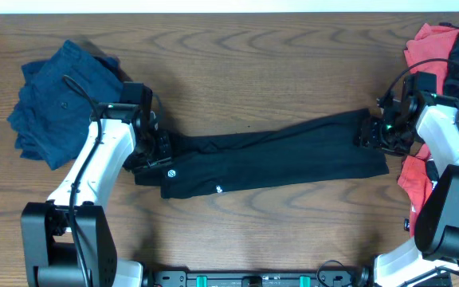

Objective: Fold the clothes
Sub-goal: 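Press and straighten the folded strip's ends with both grippers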

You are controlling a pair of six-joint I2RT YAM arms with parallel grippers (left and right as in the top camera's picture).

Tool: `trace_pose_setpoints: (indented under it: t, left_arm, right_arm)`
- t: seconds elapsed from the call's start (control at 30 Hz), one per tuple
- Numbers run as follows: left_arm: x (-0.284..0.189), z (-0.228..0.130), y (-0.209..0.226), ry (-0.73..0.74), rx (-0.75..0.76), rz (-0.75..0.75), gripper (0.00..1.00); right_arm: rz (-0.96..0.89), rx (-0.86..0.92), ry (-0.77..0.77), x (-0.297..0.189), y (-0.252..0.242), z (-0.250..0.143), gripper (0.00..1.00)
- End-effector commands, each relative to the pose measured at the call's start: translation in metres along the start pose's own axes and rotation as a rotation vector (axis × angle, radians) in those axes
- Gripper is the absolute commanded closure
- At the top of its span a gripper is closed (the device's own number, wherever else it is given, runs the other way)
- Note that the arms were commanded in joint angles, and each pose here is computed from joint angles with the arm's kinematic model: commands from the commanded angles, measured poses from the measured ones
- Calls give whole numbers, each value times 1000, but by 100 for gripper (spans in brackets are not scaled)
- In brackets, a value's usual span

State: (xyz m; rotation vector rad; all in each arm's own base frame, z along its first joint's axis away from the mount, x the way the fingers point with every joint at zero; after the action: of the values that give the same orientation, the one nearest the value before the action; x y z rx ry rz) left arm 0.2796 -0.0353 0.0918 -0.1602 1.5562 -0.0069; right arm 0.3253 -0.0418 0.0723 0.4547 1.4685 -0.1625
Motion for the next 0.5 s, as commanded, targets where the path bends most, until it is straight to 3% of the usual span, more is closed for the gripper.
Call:
trace_pose_setpoints:
  t: [0.0,0.2,0.47]
  left_arm:
    - [-4,5,4,-17,-8,24,49]
    - [-30,15,-1,-116,0,6,49]
    - [-53,21,-19,-217,24,-118,53]
  right_arm:
    - [-61,-21,-8,-3,-6,-3,40]
    - [-68,-27,-5,-4,-8,-4,34]
    - [-68,-216,0,-3,-8,-3,25]
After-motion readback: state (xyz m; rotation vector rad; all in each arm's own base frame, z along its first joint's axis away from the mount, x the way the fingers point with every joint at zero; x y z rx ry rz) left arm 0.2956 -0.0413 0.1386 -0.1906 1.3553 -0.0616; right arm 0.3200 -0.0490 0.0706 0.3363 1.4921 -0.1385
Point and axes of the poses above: each gripper's point midway between its finger pads, its own x axis out along the fingers, its own y axis along the line the jaws close on, z = x × y, the point moved 3 cm from there along -x, back along the fingers, and after that the axes turned 9 degrees about x, right-handed, at the moved point
